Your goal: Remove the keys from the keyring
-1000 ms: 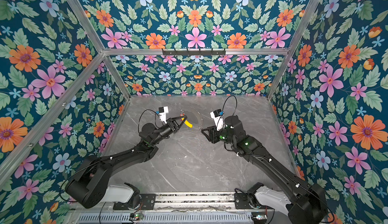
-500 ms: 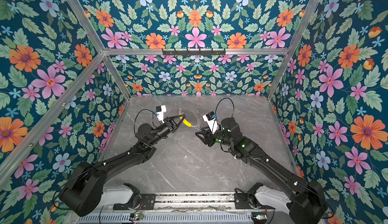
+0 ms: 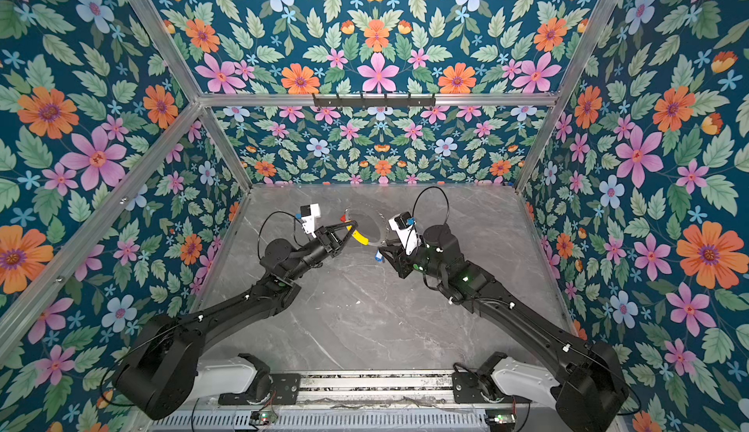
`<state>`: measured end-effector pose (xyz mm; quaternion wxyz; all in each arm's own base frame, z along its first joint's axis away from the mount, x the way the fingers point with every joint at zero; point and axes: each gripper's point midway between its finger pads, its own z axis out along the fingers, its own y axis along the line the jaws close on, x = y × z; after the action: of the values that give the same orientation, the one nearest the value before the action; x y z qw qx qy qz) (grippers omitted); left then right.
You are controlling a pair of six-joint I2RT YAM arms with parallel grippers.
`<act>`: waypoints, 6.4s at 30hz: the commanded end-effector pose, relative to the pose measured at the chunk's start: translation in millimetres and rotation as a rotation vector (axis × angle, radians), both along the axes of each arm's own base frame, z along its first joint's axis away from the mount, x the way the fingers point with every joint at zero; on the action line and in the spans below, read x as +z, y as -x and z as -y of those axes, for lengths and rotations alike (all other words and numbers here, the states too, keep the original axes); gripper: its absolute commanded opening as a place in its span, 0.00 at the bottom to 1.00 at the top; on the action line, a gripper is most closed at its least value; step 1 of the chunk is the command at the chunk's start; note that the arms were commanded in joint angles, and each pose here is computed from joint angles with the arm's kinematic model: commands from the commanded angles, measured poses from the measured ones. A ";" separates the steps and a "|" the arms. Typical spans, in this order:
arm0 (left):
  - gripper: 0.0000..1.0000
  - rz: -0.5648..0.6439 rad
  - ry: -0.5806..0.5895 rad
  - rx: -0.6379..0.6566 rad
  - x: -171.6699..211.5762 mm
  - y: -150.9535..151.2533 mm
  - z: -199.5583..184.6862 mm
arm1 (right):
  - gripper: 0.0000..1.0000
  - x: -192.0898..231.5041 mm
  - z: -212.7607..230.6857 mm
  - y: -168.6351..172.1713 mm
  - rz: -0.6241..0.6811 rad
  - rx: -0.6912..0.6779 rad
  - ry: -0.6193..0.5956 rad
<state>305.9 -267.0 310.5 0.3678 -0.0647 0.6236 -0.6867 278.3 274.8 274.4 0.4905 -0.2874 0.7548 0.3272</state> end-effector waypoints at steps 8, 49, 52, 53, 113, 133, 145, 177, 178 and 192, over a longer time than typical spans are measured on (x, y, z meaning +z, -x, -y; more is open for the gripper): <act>0.00 0.053 0.028 -0.010 16.0 5.6 -2.4 | 0.47 7.0 13.2 9.0 0.021 -0.030 -0.010; 0.00 0.040 0.070 -0.035 9.4 9.6 -2.9 | 0.00 7.8 -6.0 4.0 0.017 0.036 -0.049; 0.00 0.019 0.068 -0.024 7.8 7.0 -4.1 | 0.00 6.8 -4.0 7.1 0.015 0.034 -0.054; 0.00 0.015 0.070 -0.022 8.3 5.8 -4.5 | 0.00 6.4 -3.1 7.9 0.014 0.032 -0.055; 0.29 0.611 0.018 -0.515 35.3 101.5 40.4 | 0.00 66.4 -1.5 66.1 -0.095 0.465 -0.245; 0.22 0.597 0.021 -0.562 34.1 112.7 46.8 | 0.00 61.2 -1.7 57.4 -0.104 0.426 -0.233; 0.22 0.554 -0.056 -0.530 26.2 104.0 53.9 | 0.00 65.1 -1.8 53.9 -0.089 0.414 -0.231; 0.00 0.591 -0.141 -0.432 39.4 104.5 60.9 | 0.00 69.1 -7.0 58.9 -0.075 0.426 -0.247; 0.00 0.595 -0.140 -0.426 41.1 104.7 60.3 | 0.02 69.9 -6.6 59.4 -0.071 0.424 -0.248; 0.26 0.628 -0.038 -0.454 66.3 118.1 54.4 | 0.00 72.2 -1.3 71.9 -0.046 0.443 -0.263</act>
<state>197.9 -327.5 355.9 0.3682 0.2847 0.5276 -0.7106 209.6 276.1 341.4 0.4150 -0.3638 0.6459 0.5275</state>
